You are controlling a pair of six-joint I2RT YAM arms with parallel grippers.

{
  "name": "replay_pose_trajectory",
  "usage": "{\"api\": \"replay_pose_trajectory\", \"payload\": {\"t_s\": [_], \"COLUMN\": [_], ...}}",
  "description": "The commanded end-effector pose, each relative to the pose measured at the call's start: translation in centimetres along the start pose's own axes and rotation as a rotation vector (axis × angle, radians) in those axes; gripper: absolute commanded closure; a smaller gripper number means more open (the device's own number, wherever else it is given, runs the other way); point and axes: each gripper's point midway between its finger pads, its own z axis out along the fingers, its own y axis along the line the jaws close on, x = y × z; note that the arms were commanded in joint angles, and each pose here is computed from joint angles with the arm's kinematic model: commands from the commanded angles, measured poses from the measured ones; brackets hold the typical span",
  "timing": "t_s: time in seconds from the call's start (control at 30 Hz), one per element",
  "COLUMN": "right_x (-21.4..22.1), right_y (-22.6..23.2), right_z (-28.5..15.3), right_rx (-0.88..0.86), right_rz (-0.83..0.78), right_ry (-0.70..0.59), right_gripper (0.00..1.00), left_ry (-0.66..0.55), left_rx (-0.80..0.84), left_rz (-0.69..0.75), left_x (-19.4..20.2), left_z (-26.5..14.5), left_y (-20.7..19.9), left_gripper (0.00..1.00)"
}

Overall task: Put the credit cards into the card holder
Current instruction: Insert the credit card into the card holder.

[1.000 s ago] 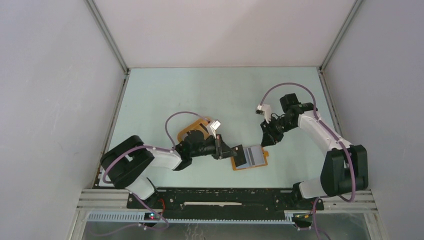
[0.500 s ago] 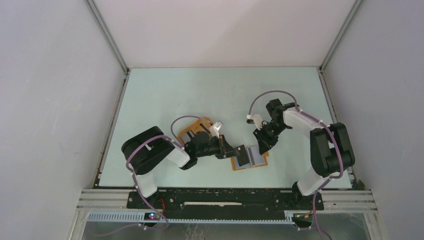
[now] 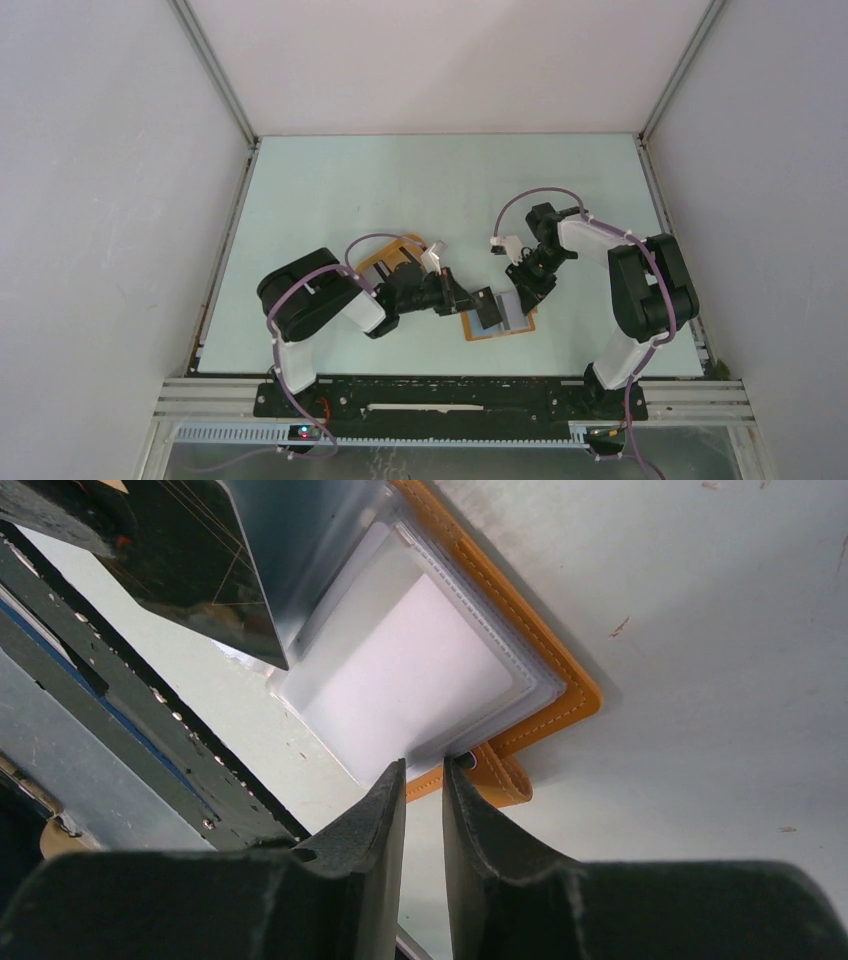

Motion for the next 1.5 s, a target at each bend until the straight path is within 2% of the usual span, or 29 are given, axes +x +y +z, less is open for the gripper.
{"api": "replay_pose_trajectory", "payload": {"t_s": [0.0, 0.53, 1.47], "right_x": [-0.2, 0.0, -0.3], "right_y": [-0.4, -0.5, -0.3], "right_z": [0.1, 0.2, 0.1], "right_rx": [0.021, 0.029, 0.036], "right_rz": [0.006, 0.012, -0.008], "right_ry": [0.013, 0.028, 0.029], "right_gripper": [0.72, 0.73, 0.74], "left_ry": [-0.034, -0.016, 0.019], "left_rx": [0.031, -0.014, -0.049], "left_rz": [-0.001, -0.024, -0.120], "left_x": [-1.1, -0.4, 1.4], "left_z": [0.7, 0.2, 1.7], "left_y": [-1.1, -0.1, 0.8], "left_gripper": [1.00, 1.00, 1.00]}}
